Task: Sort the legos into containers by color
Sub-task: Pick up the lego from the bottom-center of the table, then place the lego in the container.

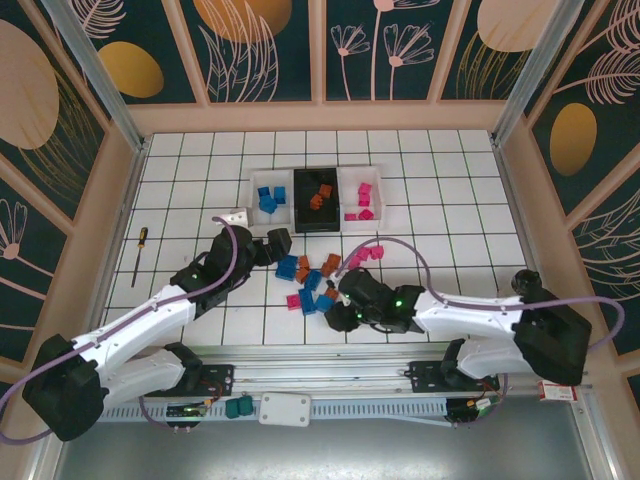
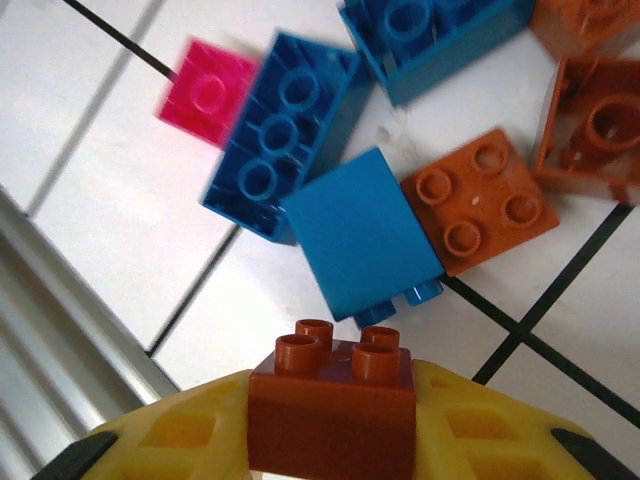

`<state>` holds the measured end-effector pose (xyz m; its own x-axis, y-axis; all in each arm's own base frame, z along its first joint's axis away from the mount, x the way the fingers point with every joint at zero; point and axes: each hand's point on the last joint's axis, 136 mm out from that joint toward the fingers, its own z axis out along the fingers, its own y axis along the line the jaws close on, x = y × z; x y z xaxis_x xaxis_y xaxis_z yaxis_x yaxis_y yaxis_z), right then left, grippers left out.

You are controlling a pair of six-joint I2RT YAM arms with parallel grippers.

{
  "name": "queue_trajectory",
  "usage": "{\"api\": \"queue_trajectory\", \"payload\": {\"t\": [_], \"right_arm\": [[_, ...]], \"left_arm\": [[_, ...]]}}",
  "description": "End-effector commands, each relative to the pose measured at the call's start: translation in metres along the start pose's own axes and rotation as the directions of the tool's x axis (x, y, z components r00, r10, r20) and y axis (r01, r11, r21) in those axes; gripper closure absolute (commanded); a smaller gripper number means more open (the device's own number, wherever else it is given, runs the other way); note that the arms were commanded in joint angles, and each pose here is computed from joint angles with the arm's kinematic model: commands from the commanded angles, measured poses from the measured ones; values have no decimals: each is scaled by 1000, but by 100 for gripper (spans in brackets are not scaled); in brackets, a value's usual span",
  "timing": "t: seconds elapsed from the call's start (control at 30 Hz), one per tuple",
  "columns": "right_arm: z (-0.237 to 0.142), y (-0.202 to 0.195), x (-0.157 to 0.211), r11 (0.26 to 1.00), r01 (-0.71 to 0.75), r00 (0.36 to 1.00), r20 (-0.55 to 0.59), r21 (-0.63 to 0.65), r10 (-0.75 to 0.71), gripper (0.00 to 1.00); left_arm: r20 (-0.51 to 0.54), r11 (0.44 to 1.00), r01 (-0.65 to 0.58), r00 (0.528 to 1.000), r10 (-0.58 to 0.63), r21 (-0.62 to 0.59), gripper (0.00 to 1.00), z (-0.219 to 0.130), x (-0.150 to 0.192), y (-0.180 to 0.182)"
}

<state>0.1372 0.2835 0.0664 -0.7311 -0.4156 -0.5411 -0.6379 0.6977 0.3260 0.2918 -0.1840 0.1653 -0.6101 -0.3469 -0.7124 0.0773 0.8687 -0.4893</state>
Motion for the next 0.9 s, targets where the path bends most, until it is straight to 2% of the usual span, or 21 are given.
{"api": "queue_trajectory", "payload": {"t": [0.0, 0.13, 0.2, 0.33, 0.43, 0.67, 0.73, 0.87], "right_arm": [[-23, -3, -40, 1000, 4, 994, 110, -13, -3, 70], [-44, -15, -117, 999, 0, 958, 286, -39, 11, 71], [-43, -27, -153, 1000, -2, 940, 342, -17, 8, 71], [-21, -57, -219, 999, -45, 922, 386, 24, 32, 71], [4, -92, -255, 991, -116, 916, 394, 64, 82, 72], [60, -137, -290, 971, -198, 927, 347, 137, 140, 69], [67, -143, -298, 967, -213, 925, 349, 141, 153, 64], [58, -135, -317, 975, -199, 911, 385, 97, 148, 45]], "left_arm": [[-3, 999, 15, 1000, -15, -36, 1, -2, 7, 12], [-2, 997, 30, 1000, -30, -68, 1, -5, 13, 24], [-4, 997, 34, 999, -34, -72, 1, -7, 15, 26], [-19, 996, 43, 999, -44, -78, 1, -10, 21, 31], [-27, 996, 49, 998, -51, -76, 1, -12, 25, 33], [-67, 996, 41, 997, -46, -77, 1, -12, 36, 37], [-82, 996, 35, 996, -41, -81, 1, -11, 41, 39], [-102, 997, 21, 994, -29, -74, 1, -7, 45, 37]]}}
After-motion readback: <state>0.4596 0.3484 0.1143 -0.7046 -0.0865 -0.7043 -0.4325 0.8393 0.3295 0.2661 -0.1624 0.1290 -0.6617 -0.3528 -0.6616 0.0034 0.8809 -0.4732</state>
